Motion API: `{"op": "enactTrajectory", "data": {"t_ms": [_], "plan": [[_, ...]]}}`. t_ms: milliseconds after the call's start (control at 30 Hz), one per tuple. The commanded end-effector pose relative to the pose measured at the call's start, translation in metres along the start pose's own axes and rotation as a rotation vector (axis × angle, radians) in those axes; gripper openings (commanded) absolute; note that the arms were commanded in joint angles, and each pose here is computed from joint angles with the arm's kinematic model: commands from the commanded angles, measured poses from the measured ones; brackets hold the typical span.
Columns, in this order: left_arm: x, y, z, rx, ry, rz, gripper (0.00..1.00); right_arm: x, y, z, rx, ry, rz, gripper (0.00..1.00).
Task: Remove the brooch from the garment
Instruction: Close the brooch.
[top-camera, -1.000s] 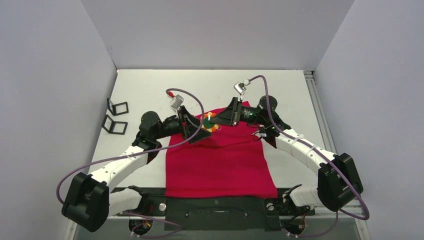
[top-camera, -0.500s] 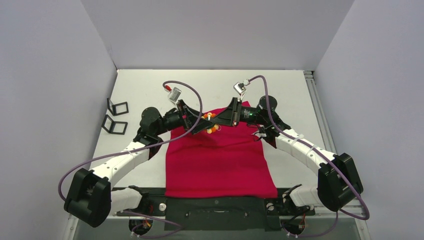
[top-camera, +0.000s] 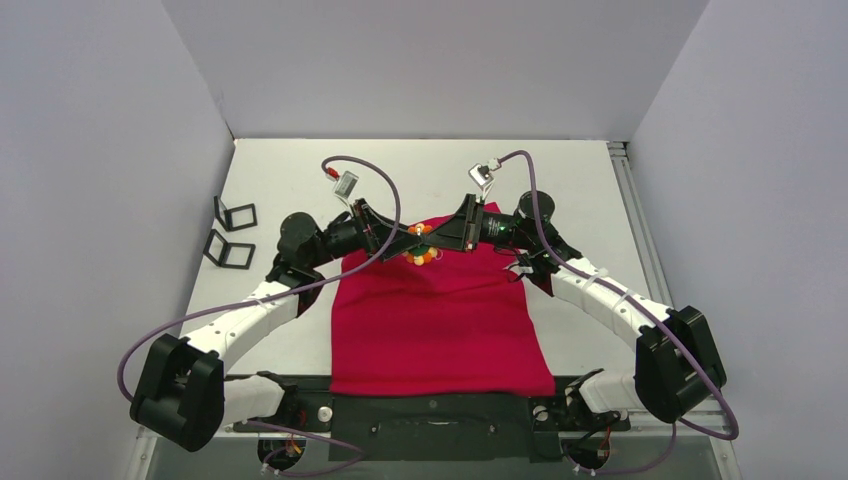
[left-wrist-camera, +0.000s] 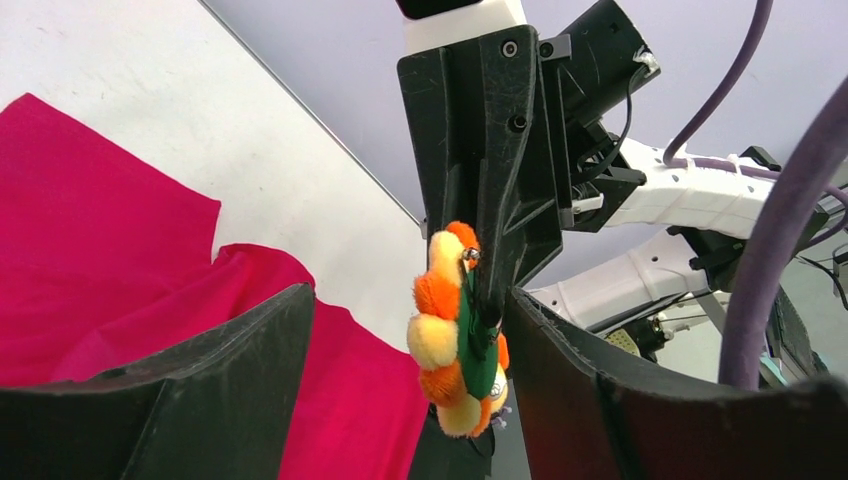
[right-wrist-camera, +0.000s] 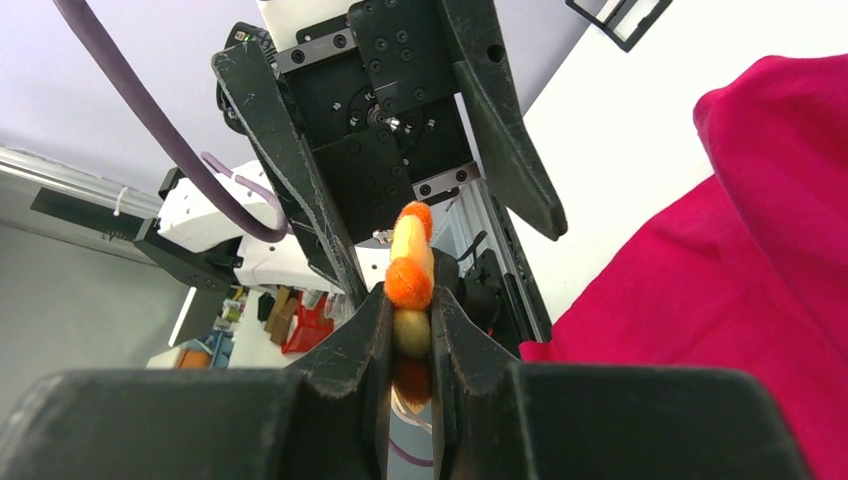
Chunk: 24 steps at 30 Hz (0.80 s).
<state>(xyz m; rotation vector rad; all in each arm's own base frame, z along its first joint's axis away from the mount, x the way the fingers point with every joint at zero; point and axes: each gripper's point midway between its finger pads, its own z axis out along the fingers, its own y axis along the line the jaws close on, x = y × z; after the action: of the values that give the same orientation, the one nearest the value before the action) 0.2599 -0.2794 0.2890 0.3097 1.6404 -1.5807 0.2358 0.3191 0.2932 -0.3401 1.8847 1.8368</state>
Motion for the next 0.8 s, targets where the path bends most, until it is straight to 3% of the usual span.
{"op": "enactTrajectory", "data": {"t_ms": [0,367,767], "plan": [[-0.0234,-0.0130,0.0026,0.039,-0.054,0.042,0.64,-0.0083,0.0233,-0.0042,-0.059,-0.025,-0.116,0.00],[-0.0322,-0.0135,0.0041,0.050,-0.068,-0.007,0.56,-0.0062,0.0225,-0.0035,-0.060,-0.014,-0.152,0.00],[-0.0286,-0.0129,0.0053,0.072,-0.054,-0.034,0.38,-0.0066,0.0292,-0.0041,-0.088,-0.019,-0.170,0.00]]}}
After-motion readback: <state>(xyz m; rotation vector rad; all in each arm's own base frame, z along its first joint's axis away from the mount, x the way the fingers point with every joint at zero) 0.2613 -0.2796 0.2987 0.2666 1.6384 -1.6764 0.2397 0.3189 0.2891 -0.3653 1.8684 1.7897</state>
